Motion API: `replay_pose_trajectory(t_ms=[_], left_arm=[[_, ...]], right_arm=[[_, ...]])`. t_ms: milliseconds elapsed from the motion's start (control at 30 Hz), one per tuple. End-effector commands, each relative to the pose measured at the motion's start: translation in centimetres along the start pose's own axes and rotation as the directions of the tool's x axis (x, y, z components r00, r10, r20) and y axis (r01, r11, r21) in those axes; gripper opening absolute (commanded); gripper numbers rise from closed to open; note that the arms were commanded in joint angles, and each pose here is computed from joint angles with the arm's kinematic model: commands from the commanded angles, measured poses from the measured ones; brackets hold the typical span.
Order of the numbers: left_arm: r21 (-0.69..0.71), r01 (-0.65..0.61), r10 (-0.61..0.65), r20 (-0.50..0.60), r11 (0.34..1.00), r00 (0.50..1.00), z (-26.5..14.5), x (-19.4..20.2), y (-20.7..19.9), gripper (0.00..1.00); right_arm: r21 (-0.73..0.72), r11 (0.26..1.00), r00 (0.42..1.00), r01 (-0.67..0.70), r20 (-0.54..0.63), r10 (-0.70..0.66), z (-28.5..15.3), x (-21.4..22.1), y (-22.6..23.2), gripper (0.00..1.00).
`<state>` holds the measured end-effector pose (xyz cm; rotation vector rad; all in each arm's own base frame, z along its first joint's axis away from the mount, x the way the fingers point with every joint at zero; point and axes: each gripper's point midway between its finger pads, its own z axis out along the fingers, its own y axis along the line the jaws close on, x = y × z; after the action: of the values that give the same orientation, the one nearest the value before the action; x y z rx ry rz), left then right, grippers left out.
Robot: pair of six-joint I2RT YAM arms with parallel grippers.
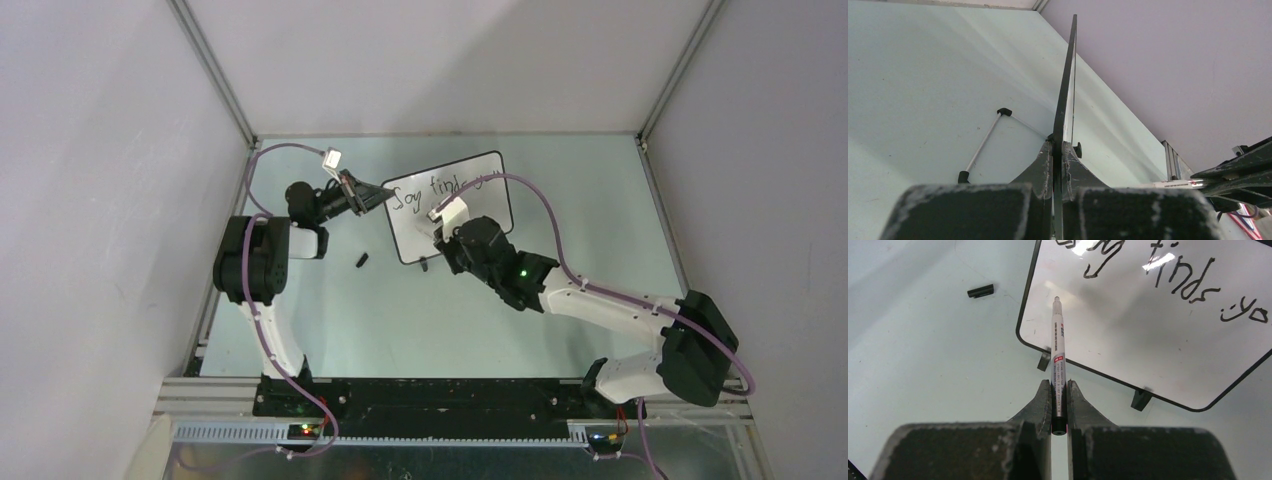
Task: Write a sentence on the whiteboard
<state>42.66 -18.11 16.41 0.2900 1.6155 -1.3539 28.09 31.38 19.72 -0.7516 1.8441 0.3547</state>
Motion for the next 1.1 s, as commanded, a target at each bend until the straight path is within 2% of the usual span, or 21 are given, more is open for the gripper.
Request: replay_pose_trajectory(t_ms=[0, 133, 467, 1067], left_arm=[[0.017, -0.088, 0.088, 0.032, 0.996, 0.996, -0.5, -1.3, -0.7, 0.0], [0.016, -0.09, 0.09, 0.032, 0.996, 0.995, -0.5, -1.4, -0.7, 0.0], [0.009, -0.089, 0.089, 0.03, 0.996, 0.996, -0.4, -1.4, -0.5, 0.0], [0.011, -0.087, 0.087, 0.028, 0.996, 0.996, -0.4, -1.4, -0.5, 0.0]], right_arm=[[-0.025, 1.0, 1.0, -0.011, 0.027, 0.011, 0.6, -0.7, 1.0, 0.0], [-0.019, 1.0, 1.0, -0.01, -0.028, 0.009, 1.0, 0.6, 1.0, 0.0], [0.047, 0.999, 0.996, -0.013, -0.082, 0.016, 3.3, 1.6, -0.9, 0.0], [0.061, 0.998, 0.996, -0.008, -0.085, 0.013, 3.9, 1.0, -1.7, 0.0]])
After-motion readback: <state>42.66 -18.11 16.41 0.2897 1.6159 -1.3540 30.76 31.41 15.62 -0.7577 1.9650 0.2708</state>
